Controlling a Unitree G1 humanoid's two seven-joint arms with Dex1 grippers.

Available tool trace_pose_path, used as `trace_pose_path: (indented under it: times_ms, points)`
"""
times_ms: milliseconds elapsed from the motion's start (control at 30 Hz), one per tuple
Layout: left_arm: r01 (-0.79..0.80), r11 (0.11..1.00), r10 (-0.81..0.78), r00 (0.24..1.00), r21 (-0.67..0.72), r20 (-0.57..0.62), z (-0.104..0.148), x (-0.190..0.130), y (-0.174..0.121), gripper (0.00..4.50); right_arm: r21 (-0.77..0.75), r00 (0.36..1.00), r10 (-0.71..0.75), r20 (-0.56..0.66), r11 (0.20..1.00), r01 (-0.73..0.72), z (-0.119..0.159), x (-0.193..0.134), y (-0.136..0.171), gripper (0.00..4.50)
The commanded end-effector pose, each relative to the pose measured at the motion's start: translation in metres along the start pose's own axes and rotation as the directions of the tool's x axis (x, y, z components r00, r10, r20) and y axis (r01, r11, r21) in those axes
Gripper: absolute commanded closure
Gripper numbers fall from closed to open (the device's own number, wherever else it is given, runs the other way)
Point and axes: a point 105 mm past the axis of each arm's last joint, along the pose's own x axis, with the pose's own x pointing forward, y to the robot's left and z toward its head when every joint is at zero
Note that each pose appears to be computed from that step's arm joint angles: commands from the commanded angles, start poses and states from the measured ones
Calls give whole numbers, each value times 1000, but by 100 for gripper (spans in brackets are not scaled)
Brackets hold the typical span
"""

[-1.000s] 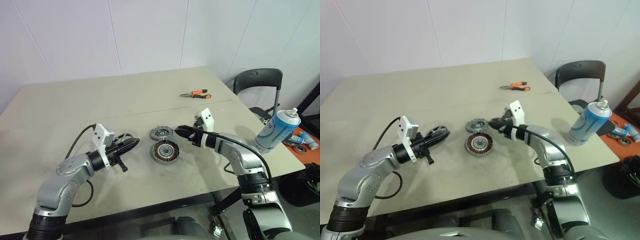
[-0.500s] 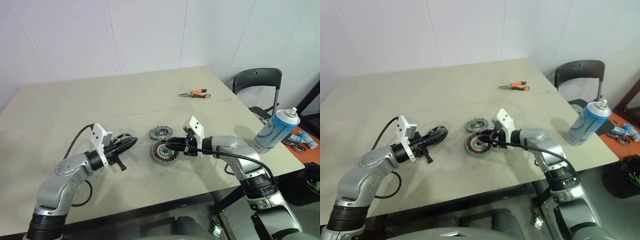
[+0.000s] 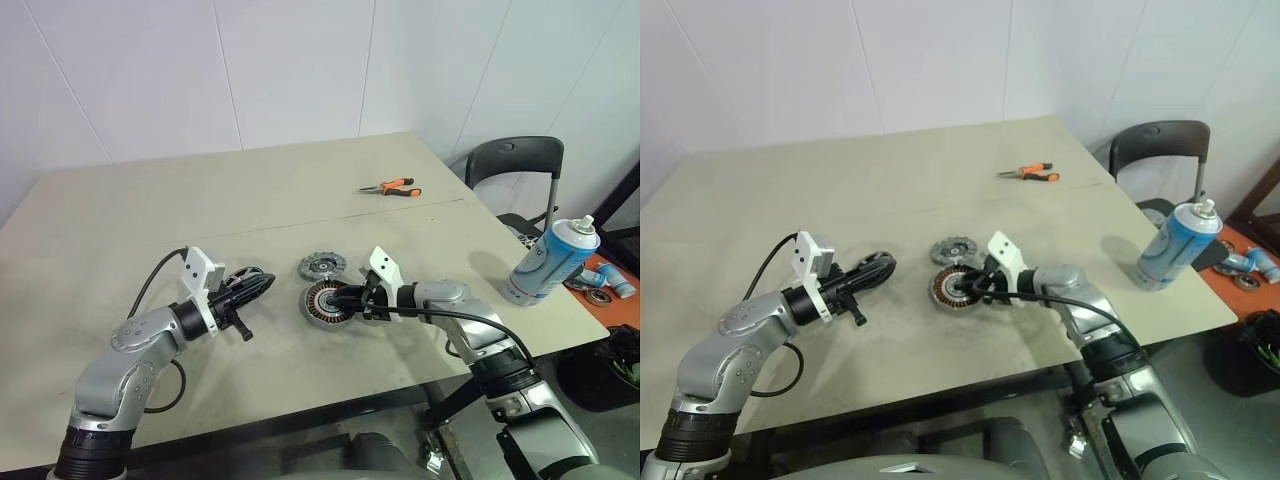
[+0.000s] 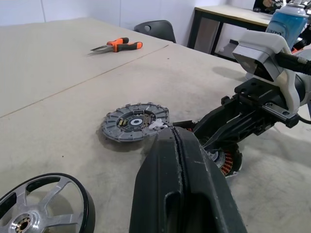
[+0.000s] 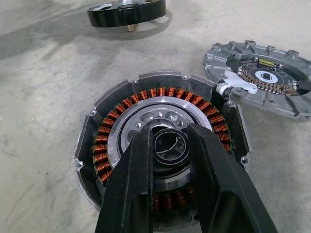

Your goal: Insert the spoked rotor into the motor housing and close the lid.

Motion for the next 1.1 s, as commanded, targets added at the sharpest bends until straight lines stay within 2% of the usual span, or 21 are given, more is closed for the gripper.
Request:
trace_pose_path:
  times_ms: [33, 167, 500, 1100]
  points:
    - [10, 999, -12, 999, 45, 33, 13, 1, -4, 450, -41, 1000, 9, 26, 999, -8, 13, 2, 1, 381]
    - [10, 999, -11, 999, 47, 33, 14, 1, -5, 450, -91, 1000, 27, -10, 995, -28, 9, 6, 5, 381]
    - [10, 999, -11, 999, 45, 31, 14, 0, -8, 450, -91, 999, 40, -7, 995, -40, 12, 6, 4, 381]
    - [23, 999, -24, 999, 41, 26, 15, 3, -12, 450, -68, 1000, 1, -19, 998, -3, 1, 5, -2, 381]
